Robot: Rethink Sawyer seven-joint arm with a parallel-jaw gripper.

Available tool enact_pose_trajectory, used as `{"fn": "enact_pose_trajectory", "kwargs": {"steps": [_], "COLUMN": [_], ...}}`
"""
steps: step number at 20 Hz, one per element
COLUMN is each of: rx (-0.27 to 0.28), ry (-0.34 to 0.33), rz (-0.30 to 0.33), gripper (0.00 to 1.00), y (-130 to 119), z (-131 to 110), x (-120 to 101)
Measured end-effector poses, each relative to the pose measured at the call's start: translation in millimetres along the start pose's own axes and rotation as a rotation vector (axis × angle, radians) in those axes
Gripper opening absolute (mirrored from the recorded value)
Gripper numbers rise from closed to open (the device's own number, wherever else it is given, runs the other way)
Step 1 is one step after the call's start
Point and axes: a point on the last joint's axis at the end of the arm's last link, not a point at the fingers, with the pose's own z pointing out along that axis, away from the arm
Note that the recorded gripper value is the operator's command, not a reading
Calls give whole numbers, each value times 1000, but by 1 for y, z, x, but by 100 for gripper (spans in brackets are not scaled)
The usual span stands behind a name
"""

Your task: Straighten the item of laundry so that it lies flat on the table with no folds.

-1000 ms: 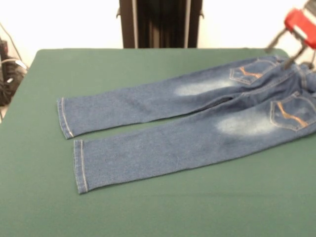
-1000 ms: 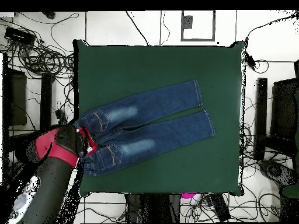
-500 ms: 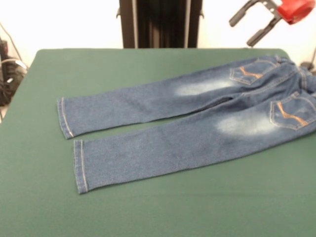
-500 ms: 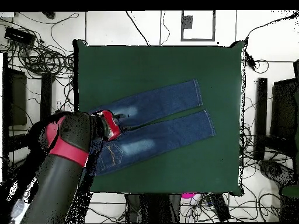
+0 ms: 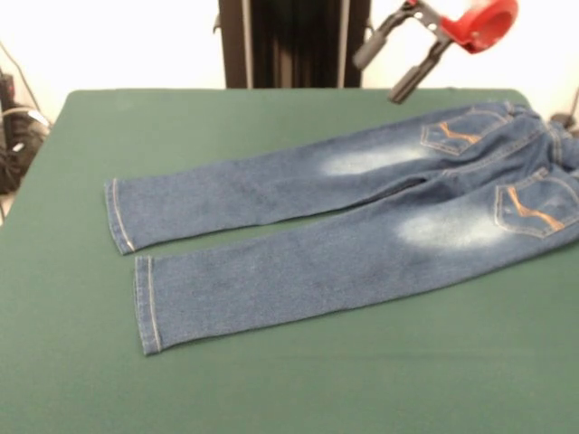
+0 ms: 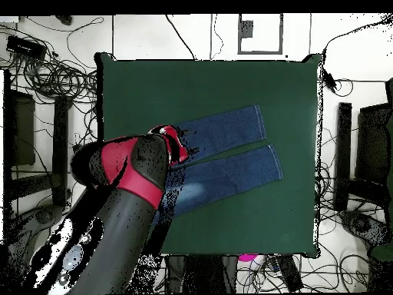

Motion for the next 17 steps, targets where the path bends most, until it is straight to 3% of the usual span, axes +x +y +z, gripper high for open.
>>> {"fn": "enact_pose_trajectory", "kwargs": {"steps": [6, 17], "rx": [5, 8], "ry": [3, 3], "rz": [22, 19], "gripper": [100, 100], "y": [-4, -4], "z": [13, 14], "x": [-14, -12]}}
